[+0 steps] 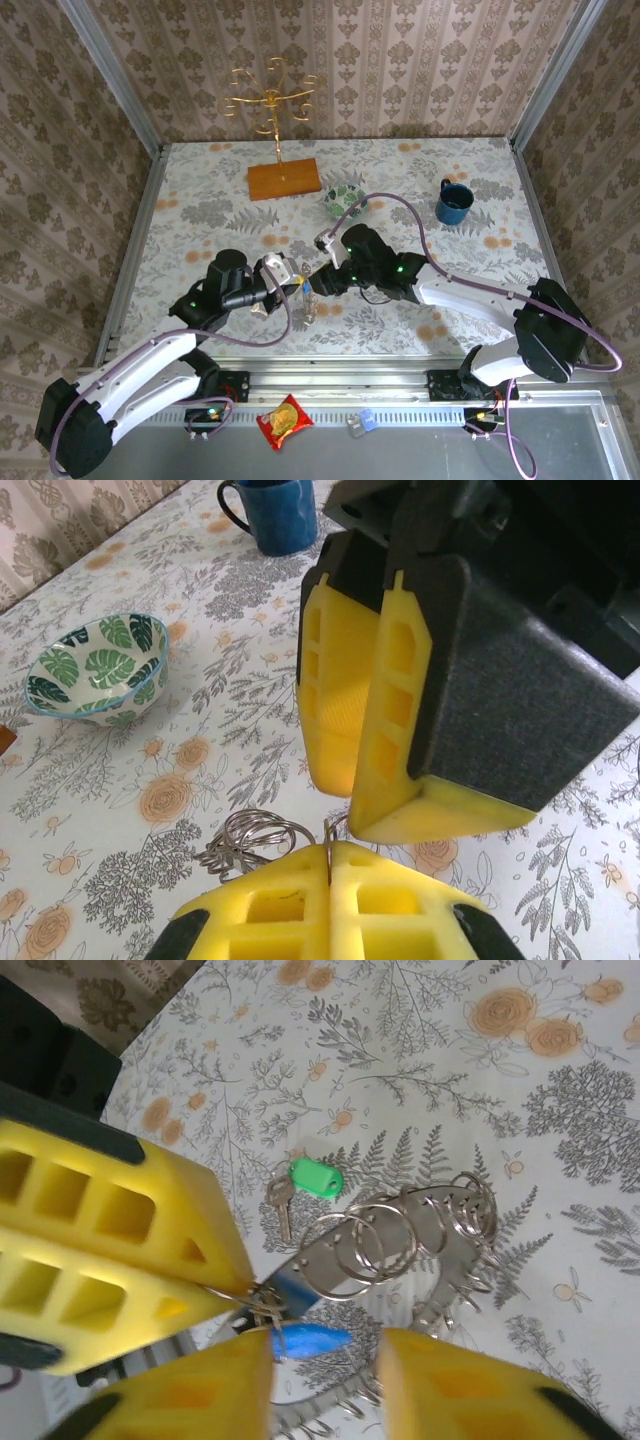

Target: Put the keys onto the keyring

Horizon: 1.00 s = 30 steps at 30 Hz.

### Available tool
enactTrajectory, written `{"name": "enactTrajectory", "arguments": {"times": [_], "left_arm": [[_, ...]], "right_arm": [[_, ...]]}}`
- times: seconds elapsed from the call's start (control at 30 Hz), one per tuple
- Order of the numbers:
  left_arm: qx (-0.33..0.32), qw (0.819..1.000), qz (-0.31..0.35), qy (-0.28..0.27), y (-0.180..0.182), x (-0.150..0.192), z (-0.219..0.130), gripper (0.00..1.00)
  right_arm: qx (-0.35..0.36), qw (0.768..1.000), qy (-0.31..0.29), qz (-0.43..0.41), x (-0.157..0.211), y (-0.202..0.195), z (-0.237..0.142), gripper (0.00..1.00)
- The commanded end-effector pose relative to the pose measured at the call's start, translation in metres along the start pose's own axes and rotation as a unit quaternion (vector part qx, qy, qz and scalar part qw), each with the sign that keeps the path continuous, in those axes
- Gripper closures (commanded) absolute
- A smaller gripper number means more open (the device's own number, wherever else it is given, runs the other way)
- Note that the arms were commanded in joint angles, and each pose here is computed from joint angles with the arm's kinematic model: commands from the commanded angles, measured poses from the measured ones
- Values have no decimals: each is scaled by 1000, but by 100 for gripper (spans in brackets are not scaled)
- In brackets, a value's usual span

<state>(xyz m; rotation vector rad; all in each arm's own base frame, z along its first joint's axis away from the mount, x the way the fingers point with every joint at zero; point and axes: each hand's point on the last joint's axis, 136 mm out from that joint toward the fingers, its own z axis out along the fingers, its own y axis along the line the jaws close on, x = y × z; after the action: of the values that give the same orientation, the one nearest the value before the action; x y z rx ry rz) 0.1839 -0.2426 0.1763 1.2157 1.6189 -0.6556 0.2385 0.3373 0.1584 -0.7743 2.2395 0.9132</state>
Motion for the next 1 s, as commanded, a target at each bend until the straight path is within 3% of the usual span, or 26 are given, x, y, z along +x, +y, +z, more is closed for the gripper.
{"name": "enactTrajectory", "arguments": {"times": [0.0,0.1,0.23,0.33,0.7,0.97], "left_arm": [[-3,999,-5,-45,0,-16,-2,100],[1,998,-12,-64,-2,-19,-1,100],[13,996,-15,-91,-7,-23,-2,100],[24,994,-10,-105,-12,-26,-4,100],[41,991,-13,-124,-20,-28,-8,100],[27,992,-8,-127,-16,-29,-9,100]], "right_arm": [[-17,1000,-18,-20,-2,0,-16,54],[-27,995,-54,-75,-8,-2,-27,49],[-74,972,-102,-200,-9,16,-36,44],[-89,963,-97,-235,-7,21,-33,44],[-141,961,-95,-220,-14,33,-19,59],[-148,964,-82,-206,-7,34,-18,84]]}}
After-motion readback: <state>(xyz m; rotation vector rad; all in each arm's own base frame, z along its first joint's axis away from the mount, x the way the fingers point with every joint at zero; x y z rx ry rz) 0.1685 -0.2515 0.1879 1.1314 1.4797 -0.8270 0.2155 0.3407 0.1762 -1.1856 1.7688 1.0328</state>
